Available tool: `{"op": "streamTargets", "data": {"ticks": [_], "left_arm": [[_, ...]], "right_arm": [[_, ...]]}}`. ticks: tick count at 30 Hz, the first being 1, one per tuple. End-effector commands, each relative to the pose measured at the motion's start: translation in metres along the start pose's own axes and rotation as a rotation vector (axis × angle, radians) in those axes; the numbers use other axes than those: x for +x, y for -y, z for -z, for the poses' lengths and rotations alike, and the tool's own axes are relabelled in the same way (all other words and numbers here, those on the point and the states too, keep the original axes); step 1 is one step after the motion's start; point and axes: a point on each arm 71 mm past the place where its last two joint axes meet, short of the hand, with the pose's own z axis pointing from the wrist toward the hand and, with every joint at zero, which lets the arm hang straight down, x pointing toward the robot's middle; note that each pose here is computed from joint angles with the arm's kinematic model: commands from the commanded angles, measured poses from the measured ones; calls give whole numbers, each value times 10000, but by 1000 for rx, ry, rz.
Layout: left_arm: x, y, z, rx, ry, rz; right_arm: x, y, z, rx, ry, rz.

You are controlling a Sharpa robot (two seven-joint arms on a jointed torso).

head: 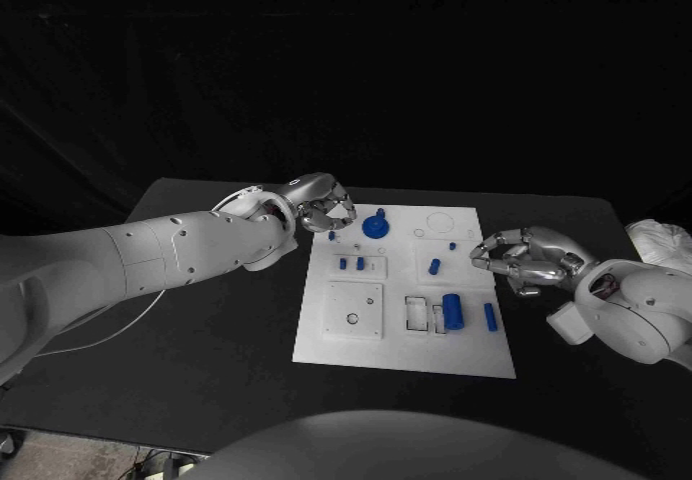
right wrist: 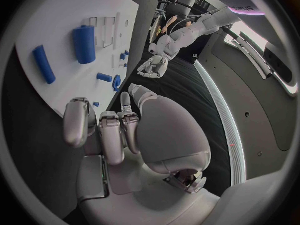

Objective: Assemble the parts on the task board

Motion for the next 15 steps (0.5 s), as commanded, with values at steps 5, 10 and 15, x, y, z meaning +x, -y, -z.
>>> {"op": "streamTargets", "data": {"ticks": [5, 10, 15], "left_arm": [[-20, 62, 3, 17, 50, 101], [-35, 41, 8, 67, 24, -96], [-110, 36, 25, 141, 18, -312]], "right_arm": [[-63, -327, -35, -158, 48, 65], [-40, -389, -65, -160, 18, 84], [-28, -386, -64, -140, -9, 102]]}}
